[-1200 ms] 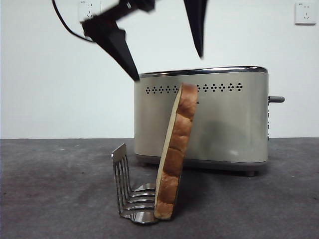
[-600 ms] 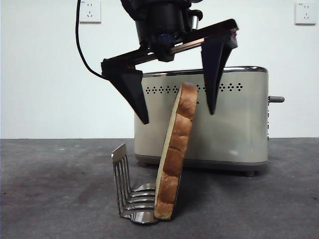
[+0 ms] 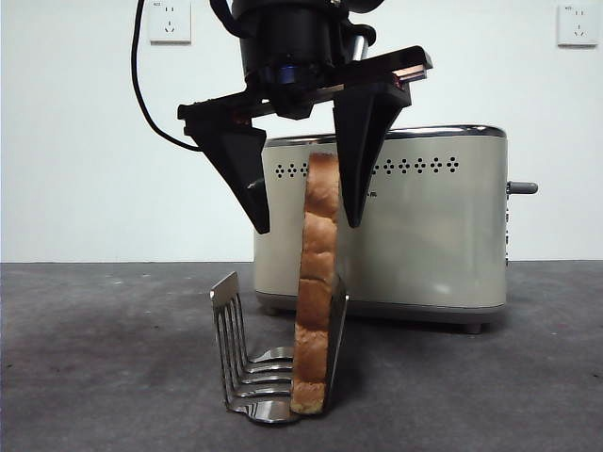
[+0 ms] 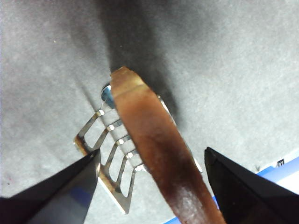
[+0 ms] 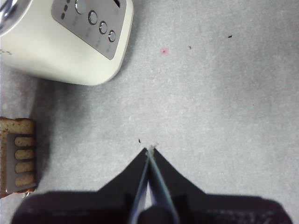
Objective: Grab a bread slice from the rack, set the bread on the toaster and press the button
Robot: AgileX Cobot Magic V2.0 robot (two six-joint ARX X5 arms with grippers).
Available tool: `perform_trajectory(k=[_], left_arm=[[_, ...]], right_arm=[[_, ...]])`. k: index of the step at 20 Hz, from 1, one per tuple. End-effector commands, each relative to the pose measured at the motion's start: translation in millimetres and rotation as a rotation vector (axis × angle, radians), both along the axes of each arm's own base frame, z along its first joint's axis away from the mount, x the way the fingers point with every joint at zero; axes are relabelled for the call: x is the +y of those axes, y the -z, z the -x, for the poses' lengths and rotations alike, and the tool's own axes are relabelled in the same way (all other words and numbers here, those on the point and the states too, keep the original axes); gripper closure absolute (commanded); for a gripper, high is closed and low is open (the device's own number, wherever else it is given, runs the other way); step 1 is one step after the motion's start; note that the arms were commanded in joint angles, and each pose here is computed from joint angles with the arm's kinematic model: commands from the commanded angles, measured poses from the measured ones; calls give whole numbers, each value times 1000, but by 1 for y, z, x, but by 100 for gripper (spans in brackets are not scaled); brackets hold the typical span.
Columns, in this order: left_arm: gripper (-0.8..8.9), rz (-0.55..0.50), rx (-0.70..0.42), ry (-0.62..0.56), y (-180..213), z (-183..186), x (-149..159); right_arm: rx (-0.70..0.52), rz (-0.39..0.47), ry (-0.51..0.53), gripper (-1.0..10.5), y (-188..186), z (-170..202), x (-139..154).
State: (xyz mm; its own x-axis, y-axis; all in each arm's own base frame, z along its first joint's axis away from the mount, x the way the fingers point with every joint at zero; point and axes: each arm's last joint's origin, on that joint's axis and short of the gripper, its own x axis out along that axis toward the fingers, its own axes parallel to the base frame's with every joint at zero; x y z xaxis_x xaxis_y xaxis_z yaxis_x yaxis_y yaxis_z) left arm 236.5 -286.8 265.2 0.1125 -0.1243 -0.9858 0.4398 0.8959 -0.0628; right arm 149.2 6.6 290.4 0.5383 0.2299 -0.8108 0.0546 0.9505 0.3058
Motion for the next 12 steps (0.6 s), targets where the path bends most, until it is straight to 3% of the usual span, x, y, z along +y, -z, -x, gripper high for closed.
perform_trajectory(k=[1,4,9,12], left_arm=[[442,-40,0,11,1,1,3],[459,-80,-41,20,-6,3,8],[827,-4,-115,15,-26,6,12],[826,40,-84,32,-28,8,12]], right_arm=[[-8,9,-5,940,-1,0,0],[-7,9,-5,940,-1,0,0],[-8,9,-5,940,-1,0,0],[-8,9,-5,940,-1,0,0]])
